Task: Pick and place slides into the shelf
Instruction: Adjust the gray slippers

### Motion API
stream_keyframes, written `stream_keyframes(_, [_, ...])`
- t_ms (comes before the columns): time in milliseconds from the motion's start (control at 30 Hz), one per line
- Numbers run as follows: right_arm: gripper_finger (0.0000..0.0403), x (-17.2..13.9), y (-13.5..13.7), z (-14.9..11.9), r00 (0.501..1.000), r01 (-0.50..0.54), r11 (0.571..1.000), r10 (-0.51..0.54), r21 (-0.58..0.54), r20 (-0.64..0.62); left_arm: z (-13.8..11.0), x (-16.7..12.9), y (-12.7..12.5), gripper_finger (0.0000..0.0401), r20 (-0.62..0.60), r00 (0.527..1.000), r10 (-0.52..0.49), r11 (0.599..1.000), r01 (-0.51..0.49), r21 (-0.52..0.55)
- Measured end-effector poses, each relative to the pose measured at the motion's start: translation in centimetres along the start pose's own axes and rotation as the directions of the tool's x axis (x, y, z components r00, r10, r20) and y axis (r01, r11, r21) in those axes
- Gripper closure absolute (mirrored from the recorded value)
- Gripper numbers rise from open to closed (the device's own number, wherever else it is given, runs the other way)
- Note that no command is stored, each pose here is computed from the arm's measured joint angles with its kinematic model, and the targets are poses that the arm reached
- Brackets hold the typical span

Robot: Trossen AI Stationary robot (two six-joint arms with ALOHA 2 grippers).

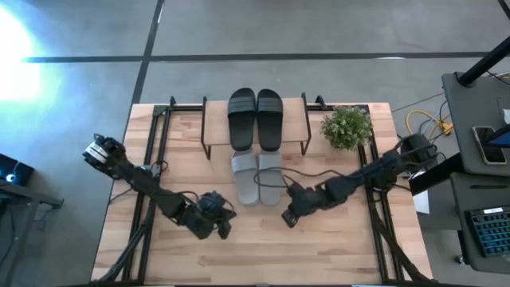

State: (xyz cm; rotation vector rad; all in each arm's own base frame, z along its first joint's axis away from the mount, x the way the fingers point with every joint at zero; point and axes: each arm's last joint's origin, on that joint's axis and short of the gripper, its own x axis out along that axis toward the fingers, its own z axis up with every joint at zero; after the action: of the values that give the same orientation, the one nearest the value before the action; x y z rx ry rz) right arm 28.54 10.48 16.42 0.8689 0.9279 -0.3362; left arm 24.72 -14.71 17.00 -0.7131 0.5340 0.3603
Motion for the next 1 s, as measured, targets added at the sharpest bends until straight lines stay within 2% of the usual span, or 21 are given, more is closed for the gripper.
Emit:
stream_keyframes(133, [0.0394, 0.4, 1.2, -1.4, 0.997, -0.060, 0.997, 0.062, -0.053, 0.037, -0.4, -1.7, -0.5, 0.0391, 0.005, 0.999, -0.051, 0.996, 0.051, 0.074])
stream_keyframes(267, [0.0394, 1.8, 1.6, -1.7, 0.995, -0.081, 0.991, 0.086, -0.105, 0.045, -1.0, -3.4, -0.9, 0.0391, 0.010, 0.995, -0.095, 0.987, 0.092, 0.135])
stream_keyframes(400, [0.0394, 3.4, 1.5, -1.4, 0.998, -0.025, 0.989, 0.034, -0.147, 0.059, -1.5, -4.6, -0.8, 0.0391, 0.013, 0.996, -0.094, 0.981, 0.090, 0.173])
stream_keyframes(600, [0.0394, 4.9, 1.7, -0.6, 0.996, 0.026, 0.988, -0.012, -0.150, 0.092, -0.9, -5.5, -0.8, 0.0391, 0.062, 0.993, -0.096, 0.980, 0.083, 0.180])
stream_keyframes(800, [0.0394, 5.6, 2.4, 1.3, 0.986, 0.057, 0.982, -0.028, -0.179, 0.165, -0.6, -5.9, -0.9, 0.0391, 0.068, 0.991, -0.112, 0.977, 0.098, 0.191])
stream_keyframes(1000, [0.0394, 6.0, 1.2, 3.1, 0.965, 0.164, 0.975, -0.126, -0.150, 0.231, -0.6, -5.9, -0.9, 0.0391, 0.068, 0.991, -0.114, 0.977, 0.100, 0.190])
